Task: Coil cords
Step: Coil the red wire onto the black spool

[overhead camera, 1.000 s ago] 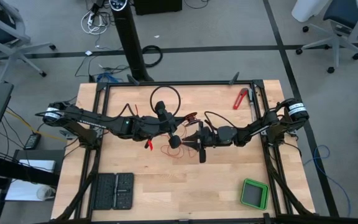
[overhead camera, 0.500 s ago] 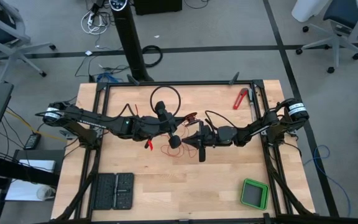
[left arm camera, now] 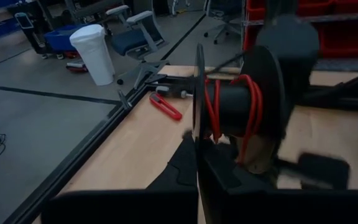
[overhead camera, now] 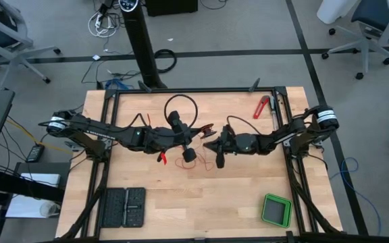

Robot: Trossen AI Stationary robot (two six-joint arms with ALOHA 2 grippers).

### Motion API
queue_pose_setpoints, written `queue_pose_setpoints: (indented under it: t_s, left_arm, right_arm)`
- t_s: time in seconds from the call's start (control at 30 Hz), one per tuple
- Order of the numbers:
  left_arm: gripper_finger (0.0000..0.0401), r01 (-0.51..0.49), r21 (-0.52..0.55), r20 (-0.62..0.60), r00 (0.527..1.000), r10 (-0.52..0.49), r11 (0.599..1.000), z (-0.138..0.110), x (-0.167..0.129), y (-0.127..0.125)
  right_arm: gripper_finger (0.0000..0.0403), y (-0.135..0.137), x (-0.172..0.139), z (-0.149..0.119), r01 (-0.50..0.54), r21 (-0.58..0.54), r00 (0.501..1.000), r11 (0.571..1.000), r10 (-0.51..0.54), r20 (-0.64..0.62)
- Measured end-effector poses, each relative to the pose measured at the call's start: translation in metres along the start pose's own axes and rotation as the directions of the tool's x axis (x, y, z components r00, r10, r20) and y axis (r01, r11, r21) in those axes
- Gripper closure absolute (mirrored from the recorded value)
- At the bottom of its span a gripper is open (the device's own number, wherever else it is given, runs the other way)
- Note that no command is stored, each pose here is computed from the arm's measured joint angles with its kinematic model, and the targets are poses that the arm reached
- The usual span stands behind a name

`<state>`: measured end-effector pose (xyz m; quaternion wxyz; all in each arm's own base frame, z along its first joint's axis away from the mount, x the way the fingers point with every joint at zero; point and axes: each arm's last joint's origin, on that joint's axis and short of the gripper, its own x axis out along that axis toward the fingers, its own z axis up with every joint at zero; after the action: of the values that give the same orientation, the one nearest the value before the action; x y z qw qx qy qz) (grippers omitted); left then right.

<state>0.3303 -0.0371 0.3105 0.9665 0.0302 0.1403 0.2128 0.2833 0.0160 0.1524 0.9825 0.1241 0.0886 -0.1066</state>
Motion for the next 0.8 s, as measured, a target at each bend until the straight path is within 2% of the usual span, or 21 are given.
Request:
queue_pose_setpoints:
  t_s: [0.17, 0.33, 0.47, 0.6, 0.8]
  left_arm:
    - [0.04, 0.016, 0.057, -0.04, 0.999, -0.014, 0.998, -0.004, 0.0, 0.0]
    - [0.04, 0.055, 0.138, -0.107, 0.993, -0.04, 0.989, -0.011, 0.0, 0.0]
    - [0.04, -0.012, 0.201, -0.148, 0.988, 0.042, 0.98, -0.017, -0.001, 0.003]
    - [0.04, -0.099, 0.235, -0.15, 0.979, 0.137, 0.967, -0.018, -0.001, 0.006]
    - [0.04, -0.148, 0.242, -0.141, 0.972, 0.186, 0.959, -0.018, -0.001, 0.008]
  right_arm:
    - [0.0403, -0.011, -0.021, 0.012, 0.031, 0.016, 0.998, 0.999, -0.031, 0.062]
    - [0.0403, -0.012, -0.043, 0.03, 0.059, -0.022, 0.991, 0.998, -0.056, 0.122]
    - [0.0403, -0.012, -0.057, 0.041, 0.076, -0.045, 0.994, 0.996, -0.072, 0.088]
    - [0.0403, -0.003, -0.067, 0.057, 0.038, -0.057, 0.992, 0.998, -0.031, 0.125]
    - [0.0403, 0.018, -0.068, 0.081, -0.028, -0.088, 0.98, 0.996, 0.045, 0.192]
